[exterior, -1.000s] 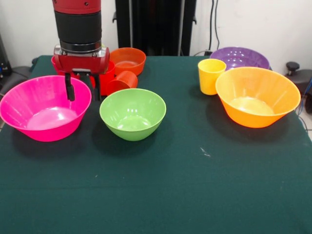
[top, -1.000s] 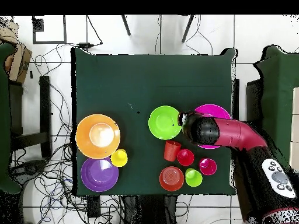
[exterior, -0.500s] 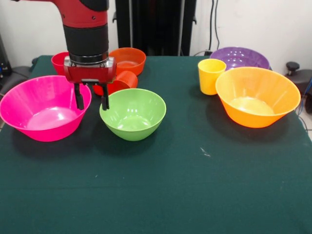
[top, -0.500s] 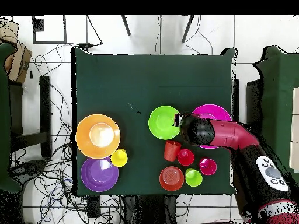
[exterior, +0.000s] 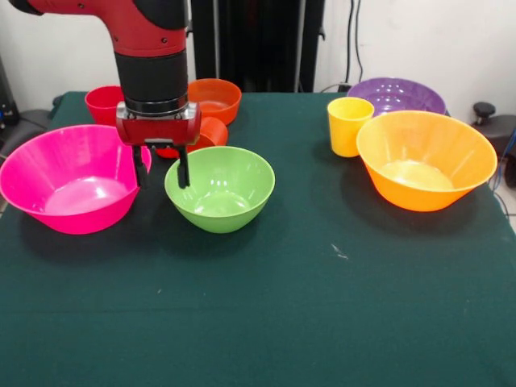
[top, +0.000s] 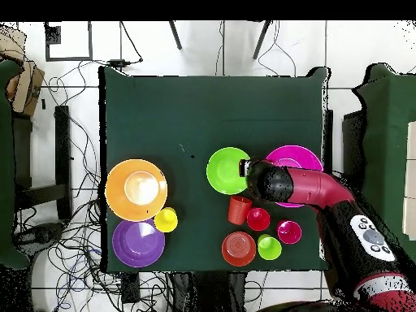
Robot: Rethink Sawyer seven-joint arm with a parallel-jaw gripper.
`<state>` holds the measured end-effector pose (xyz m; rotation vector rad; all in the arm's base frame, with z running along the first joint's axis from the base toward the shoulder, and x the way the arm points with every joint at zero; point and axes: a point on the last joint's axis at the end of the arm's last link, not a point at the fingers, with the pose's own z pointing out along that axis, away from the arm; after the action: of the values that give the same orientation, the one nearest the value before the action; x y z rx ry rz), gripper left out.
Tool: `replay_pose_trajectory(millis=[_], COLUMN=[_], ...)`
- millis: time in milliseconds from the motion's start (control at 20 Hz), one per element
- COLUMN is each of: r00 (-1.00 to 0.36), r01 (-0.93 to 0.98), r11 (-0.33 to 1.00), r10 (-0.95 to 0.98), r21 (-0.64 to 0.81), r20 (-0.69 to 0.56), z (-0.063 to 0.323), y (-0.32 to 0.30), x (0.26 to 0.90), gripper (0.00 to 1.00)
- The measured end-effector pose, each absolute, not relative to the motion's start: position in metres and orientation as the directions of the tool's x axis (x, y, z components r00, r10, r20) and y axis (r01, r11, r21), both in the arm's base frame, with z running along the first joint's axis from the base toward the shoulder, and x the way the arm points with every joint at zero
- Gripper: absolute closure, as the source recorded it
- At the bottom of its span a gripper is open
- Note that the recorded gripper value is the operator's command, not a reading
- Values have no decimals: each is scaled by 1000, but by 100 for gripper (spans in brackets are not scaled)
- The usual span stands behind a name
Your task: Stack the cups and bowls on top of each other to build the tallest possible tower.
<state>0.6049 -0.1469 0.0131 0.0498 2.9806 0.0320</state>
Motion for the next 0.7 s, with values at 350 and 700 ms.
replay_pose_trajectory(millis=[350,700], r00=[-985,-980], r01=[29,26], r11=[999,1000], r10=[31,23], r21=[15,-13], r20=[-169,-200], z=[20,43], y=[-149,-155], x=[608,614], gripper=[0,0])
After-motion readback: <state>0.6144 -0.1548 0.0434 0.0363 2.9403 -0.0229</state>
